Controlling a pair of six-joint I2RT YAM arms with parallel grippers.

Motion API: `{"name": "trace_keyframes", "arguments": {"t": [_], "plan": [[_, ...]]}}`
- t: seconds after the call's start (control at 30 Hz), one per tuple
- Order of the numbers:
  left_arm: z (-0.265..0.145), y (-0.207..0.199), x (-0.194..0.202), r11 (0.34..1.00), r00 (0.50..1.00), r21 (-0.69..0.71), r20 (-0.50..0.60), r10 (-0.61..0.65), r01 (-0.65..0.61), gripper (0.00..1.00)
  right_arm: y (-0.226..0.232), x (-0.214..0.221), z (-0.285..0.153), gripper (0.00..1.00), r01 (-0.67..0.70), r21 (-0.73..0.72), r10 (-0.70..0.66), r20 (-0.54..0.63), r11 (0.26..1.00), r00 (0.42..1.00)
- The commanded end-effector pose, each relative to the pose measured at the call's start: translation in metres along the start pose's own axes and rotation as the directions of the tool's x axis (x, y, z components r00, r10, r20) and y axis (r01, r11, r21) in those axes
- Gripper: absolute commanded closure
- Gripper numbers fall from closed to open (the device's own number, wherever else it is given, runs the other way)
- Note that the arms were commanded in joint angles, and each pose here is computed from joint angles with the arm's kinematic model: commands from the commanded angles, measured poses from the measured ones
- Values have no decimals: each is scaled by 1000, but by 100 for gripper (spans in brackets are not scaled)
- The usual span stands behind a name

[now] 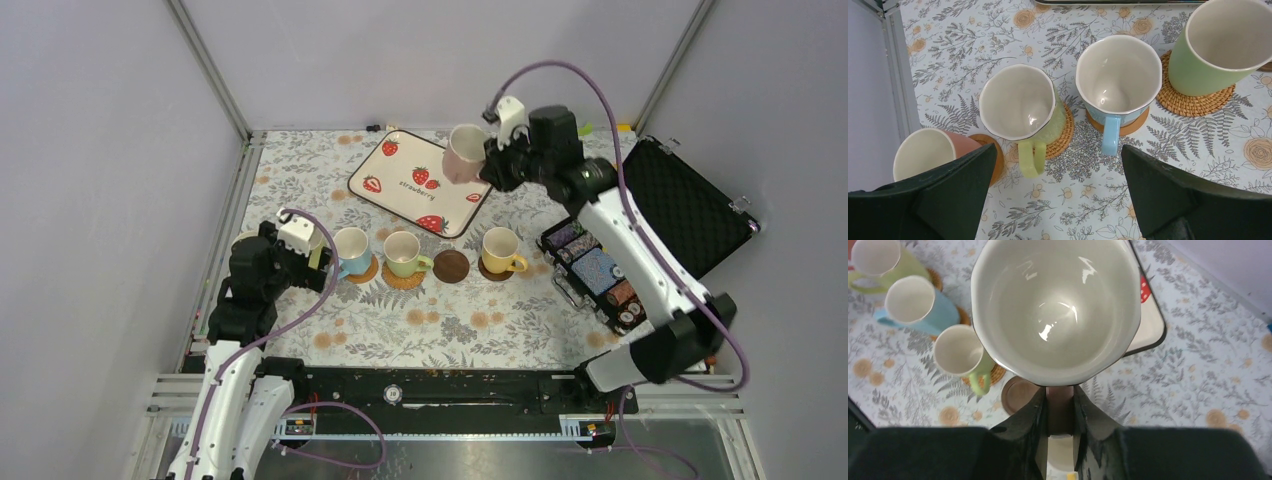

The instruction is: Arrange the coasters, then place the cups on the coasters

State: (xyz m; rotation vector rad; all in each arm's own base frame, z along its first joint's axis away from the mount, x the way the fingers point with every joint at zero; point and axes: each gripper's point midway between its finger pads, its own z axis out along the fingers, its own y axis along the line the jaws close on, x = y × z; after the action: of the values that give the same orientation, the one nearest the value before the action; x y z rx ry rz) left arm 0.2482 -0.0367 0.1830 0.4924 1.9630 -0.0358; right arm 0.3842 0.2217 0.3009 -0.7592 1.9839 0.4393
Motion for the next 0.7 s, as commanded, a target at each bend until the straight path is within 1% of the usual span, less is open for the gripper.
{"name": "trace_keyframes", "arguments": {"t": [0.0,0.1,0.17,0.23,0.3,0.47,0.67], "plan": [[1,0,-13,1000,998,3,57,9,-9,1,35,-3,-22,100,23,-35,-17,144,999,989],[2,-3,-13,1000,999,21,53,4,-6,1,52,18,-34,100,42,-25,-38,149,999,988],[2,-4,-13,1000,999,28,53,5,-6,1,61,36,-34,100,42,-22,-38,146,999,989],[2,-4,-13,999,999,31,52,5,-6,1,68,44,-36,100,43,-9,-42,155,999,987],[2,-5,-13,999,999,32,53,4,-6,1,70,60,-32,100,41,-1,-41,147,999,988],[2,-7,-13,999,999,45,53,3,-6,1,65,78,-20,100,55,31,-59,144,998,988],[0,-4,-13,1000,998,23,65,13,-14,1,73,99,0,100,35,-17,-33,108,999,994]]}}
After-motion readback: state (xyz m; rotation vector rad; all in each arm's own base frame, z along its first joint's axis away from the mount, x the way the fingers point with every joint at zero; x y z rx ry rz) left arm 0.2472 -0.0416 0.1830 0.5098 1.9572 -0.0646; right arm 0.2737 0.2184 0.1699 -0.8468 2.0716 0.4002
